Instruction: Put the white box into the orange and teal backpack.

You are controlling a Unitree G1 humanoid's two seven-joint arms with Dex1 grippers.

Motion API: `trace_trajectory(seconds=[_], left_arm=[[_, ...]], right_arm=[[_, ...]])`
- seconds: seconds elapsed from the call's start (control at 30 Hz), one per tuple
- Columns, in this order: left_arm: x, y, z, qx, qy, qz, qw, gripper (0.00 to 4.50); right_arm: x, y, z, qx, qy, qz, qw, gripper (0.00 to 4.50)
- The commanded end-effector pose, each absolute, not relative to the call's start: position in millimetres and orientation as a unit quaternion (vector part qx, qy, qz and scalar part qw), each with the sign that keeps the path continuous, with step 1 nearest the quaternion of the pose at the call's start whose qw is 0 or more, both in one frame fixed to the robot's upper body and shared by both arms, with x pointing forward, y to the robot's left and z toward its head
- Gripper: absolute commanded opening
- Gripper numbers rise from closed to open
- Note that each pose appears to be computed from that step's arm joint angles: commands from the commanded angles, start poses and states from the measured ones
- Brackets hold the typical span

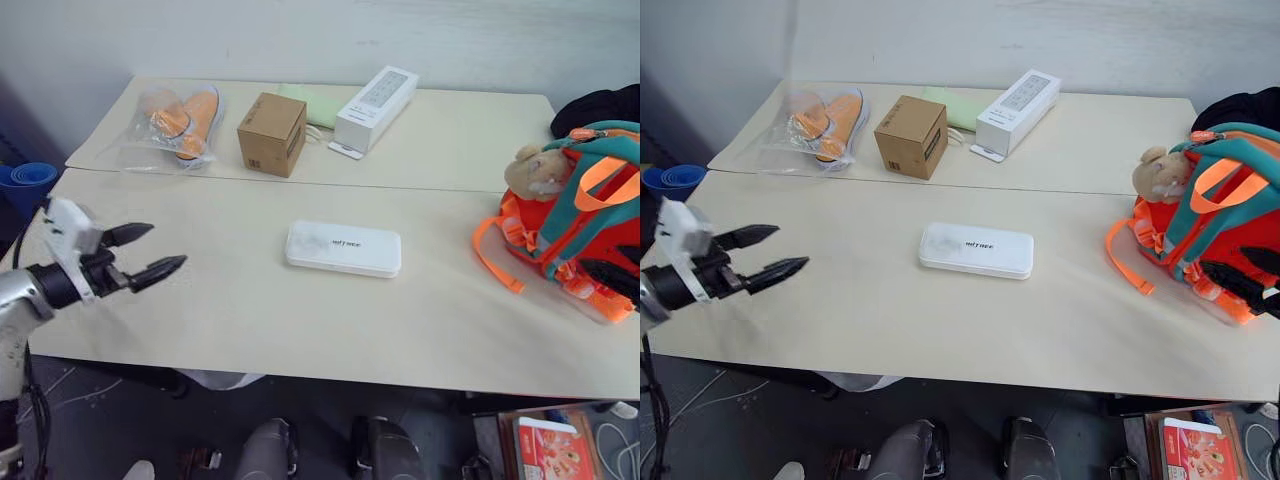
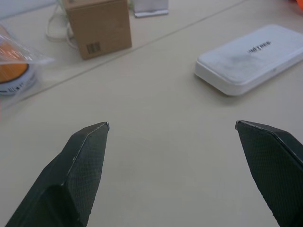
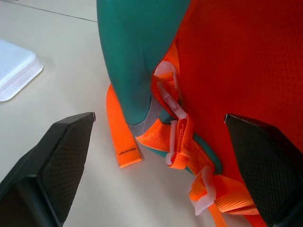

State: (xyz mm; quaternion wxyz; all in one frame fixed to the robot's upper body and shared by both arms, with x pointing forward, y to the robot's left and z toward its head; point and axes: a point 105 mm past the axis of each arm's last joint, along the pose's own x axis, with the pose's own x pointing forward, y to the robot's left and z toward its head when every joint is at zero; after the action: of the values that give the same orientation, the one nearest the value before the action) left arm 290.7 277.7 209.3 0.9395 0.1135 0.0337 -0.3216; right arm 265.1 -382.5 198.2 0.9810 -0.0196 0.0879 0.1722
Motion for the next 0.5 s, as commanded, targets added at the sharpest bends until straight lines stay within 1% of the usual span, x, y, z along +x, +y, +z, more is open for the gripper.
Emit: trace_trajectory(seconds=[0.03,0.3,0.5], left_arm=[[289,280,224,0.113,0.013,-0.325,0.939,4.5],[288,270,206,0.122,0.033,-0.324,0.937,4.5],[288,269,205,0.125,0.033,-0.322,0.938,4.5]], right_arm=[[264,-384,215,-0.036,0.065,0.173,0.982,4.48],[263,-370,209,-0.034,0.073,0.188,0.979,4.48],[261,-369,210,-0.032,0.072,0.183,0.98,4.48]])
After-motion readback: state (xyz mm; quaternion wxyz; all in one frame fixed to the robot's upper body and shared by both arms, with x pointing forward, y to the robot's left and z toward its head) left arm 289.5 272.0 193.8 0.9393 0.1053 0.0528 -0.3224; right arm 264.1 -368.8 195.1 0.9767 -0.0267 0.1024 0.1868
